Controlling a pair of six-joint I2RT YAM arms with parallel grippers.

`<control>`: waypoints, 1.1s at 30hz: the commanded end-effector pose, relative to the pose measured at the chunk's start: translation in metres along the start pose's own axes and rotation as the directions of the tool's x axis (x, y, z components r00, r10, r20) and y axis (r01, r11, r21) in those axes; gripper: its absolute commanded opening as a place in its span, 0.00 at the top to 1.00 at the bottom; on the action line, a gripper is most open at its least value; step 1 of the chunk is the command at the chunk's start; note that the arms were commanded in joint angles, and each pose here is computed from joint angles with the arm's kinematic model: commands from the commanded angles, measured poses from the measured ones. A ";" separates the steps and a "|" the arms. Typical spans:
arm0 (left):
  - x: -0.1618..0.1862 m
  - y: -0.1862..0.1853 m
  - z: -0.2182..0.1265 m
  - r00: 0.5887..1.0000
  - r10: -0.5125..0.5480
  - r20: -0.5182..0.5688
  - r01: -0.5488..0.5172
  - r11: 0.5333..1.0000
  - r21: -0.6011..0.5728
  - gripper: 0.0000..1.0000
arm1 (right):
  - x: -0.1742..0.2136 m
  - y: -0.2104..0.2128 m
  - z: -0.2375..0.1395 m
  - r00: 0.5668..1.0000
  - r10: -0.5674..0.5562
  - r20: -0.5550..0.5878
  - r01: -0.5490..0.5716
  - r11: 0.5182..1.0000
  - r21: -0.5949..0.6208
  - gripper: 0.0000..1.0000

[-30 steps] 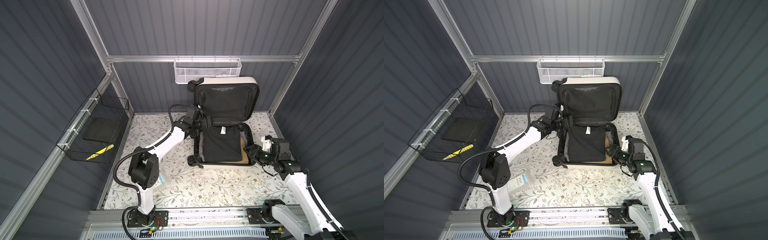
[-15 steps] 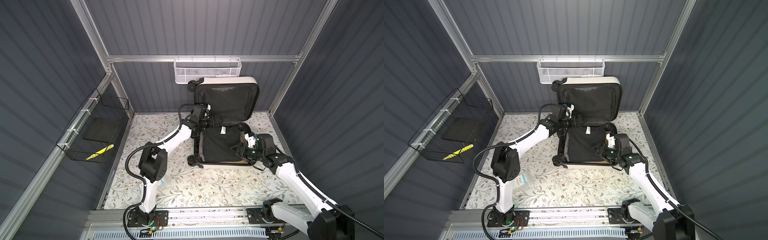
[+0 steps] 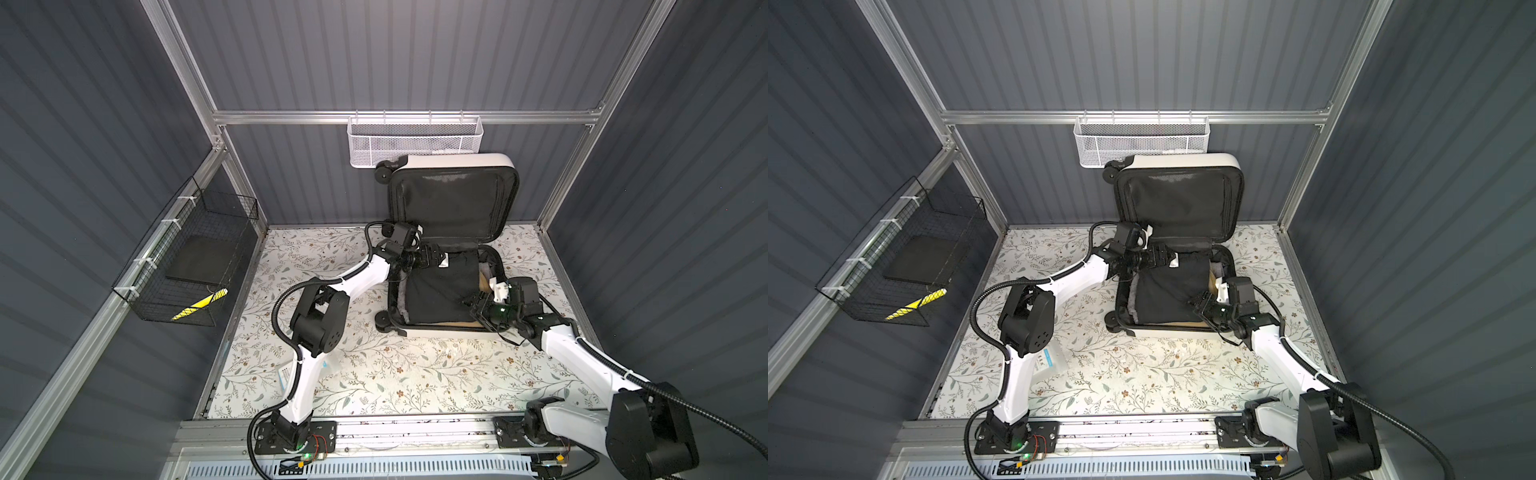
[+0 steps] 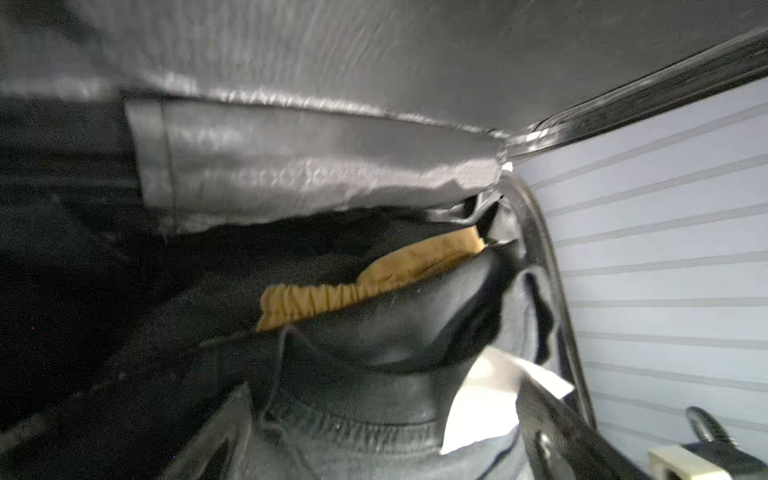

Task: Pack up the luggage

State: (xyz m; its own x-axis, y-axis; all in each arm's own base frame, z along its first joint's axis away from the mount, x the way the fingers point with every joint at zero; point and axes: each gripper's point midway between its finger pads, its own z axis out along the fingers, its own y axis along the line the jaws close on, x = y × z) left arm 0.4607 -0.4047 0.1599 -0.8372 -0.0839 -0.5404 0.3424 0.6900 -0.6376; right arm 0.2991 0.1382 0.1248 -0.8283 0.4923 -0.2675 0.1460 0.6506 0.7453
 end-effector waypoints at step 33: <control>0.183 0.184 -0.331 0.897 -0.369 0.246 0.419 0.524 -0.742 0.00 | -0.042 0.086 -0.086 0.975 -0.053 0.217 0.102 0.971 -0.218 0.01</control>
State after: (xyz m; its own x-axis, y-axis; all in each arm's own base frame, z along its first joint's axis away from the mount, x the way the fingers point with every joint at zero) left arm 0.2543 -0.0819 0.1337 -0.7947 -0.4590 -0.3973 -0.3946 0.8879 -0.2364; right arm 0.3025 0.1110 0.2404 -0.6775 0.5851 -0.4456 0.0114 0.6141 0.7891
